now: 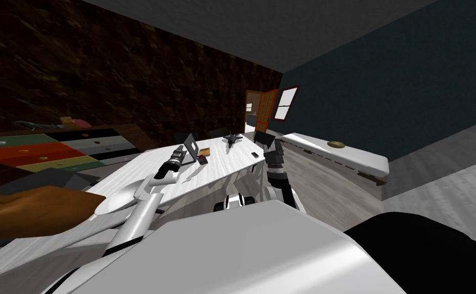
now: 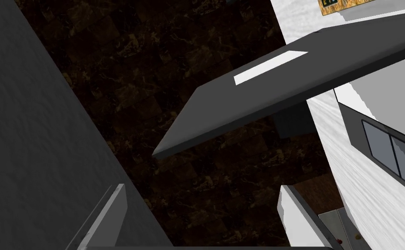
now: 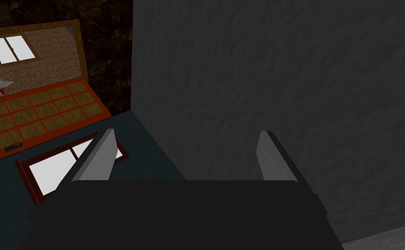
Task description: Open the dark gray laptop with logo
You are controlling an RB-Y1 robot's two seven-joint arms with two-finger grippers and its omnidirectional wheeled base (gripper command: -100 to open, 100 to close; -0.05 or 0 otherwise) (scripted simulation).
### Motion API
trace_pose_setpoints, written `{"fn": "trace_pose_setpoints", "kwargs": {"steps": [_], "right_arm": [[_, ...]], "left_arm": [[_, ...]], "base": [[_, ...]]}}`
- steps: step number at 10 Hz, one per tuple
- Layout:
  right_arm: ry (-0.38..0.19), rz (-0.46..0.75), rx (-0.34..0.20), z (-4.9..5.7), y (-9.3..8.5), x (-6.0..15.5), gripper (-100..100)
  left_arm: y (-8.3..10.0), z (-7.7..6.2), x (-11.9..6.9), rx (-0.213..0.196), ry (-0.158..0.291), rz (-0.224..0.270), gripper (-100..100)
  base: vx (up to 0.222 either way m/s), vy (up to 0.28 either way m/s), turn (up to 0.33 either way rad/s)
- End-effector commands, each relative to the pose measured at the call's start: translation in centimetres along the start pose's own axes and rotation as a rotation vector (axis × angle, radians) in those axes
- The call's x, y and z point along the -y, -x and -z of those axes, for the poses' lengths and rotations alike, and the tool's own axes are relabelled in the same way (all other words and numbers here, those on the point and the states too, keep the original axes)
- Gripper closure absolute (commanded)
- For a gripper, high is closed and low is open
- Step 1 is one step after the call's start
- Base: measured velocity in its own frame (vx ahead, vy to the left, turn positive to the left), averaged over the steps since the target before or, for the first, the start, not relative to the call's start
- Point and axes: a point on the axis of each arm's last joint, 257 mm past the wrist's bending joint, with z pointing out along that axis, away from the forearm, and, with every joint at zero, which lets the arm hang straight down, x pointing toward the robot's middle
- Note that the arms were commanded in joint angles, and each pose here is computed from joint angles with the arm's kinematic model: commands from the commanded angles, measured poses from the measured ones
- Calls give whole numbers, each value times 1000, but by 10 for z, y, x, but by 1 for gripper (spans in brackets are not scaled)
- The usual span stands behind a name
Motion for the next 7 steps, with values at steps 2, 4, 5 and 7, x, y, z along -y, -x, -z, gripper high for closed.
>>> {"fn": "trace_pose_setpoints", "kwargs": {"steps": [2, 4, 5, 7], "right_arm": [[0, 0, 0, 0, 0, 0, 0], [0, 0, 0, 0, 0, 0, 0], [0, 0, 0, 0, 0, 0, 0], [0, 0, 0, 0, 0, 0, 0]], "left_arm": [[27, -18, -15, 30, 72, -42, -100], [40, -25, -19, 44, 99, -56, -100], [48, -29, -22, 54, 118, -64, -100], [43, -27, -21, 49, 108, -60, -100]], "base": [[20, -67, -70], [11, -52, -46], [10, -43, -61], [3, -10, -6]]}}
